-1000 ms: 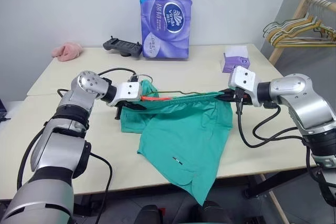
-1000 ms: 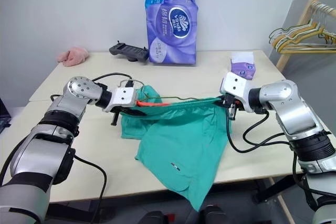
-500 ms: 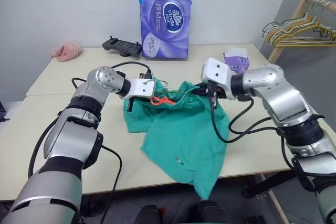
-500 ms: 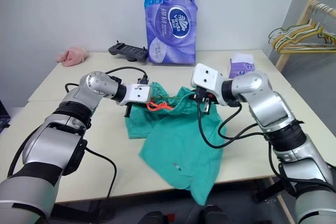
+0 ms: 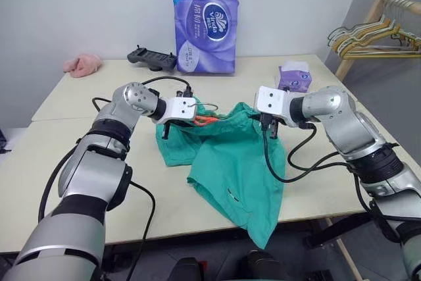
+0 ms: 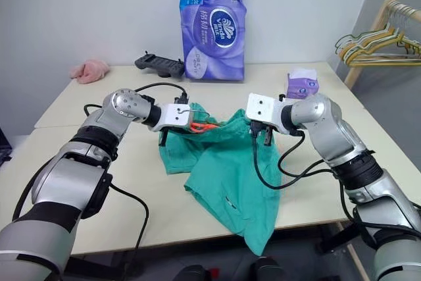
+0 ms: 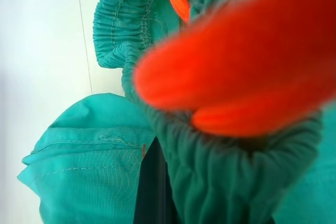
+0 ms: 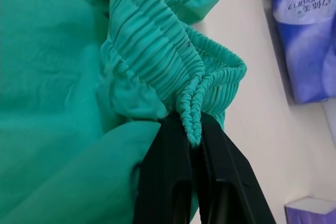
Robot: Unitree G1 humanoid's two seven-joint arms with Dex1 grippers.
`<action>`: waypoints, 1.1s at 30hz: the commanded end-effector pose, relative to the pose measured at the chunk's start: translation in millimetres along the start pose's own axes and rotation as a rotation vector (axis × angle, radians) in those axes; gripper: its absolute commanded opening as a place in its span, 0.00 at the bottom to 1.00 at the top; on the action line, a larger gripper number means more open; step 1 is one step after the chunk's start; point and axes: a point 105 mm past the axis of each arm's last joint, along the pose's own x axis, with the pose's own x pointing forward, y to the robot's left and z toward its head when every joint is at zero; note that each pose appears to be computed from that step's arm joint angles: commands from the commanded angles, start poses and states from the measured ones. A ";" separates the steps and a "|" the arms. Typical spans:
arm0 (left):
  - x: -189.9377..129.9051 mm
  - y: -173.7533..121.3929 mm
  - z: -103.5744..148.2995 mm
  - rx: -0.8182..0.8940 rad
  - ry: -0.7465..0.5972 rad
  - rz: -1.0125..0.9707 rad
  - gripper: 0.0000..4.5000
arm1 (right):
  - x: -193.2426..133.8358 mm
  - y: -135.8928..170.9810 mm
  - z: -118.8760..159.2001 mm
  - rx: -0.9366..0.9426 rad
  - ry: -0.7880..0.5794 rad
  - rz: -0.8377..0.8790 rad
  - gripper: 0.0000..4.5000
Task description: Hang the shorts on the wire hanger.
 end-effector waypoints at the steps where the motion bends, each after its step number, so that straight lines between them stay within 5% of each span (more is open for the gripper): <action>1: -16.2 30.4 18.8 0.050 -0.040 0.134 0.00 | -1.8 10.8 3.6 0.016 0.002 0.067 0.01; 8: -14.7 35.2 20.4 0.062 -0.034 0.172 0.00 | -6.5 16.9 23.9 0.073 -0.048 0.132 0.01; 21: -14.9 31.3 6.8 0.065 0.048 0.158 0.00 | -20.7 -16.9 72.0 0.017 -0.158 0.012 0.01; 27: -29.8 55.3 10.5 0.000 0.034 0.303 0.00 | -42.4 -57.6 65.9 -0.121 -0.095 -0.116 0.01; 33: -26.1 55.1 19.3 -0.012 -0.025 0.300 0.00 | -24.1 -43.0 50.6 -0.151 -0.069 -0.091 0.01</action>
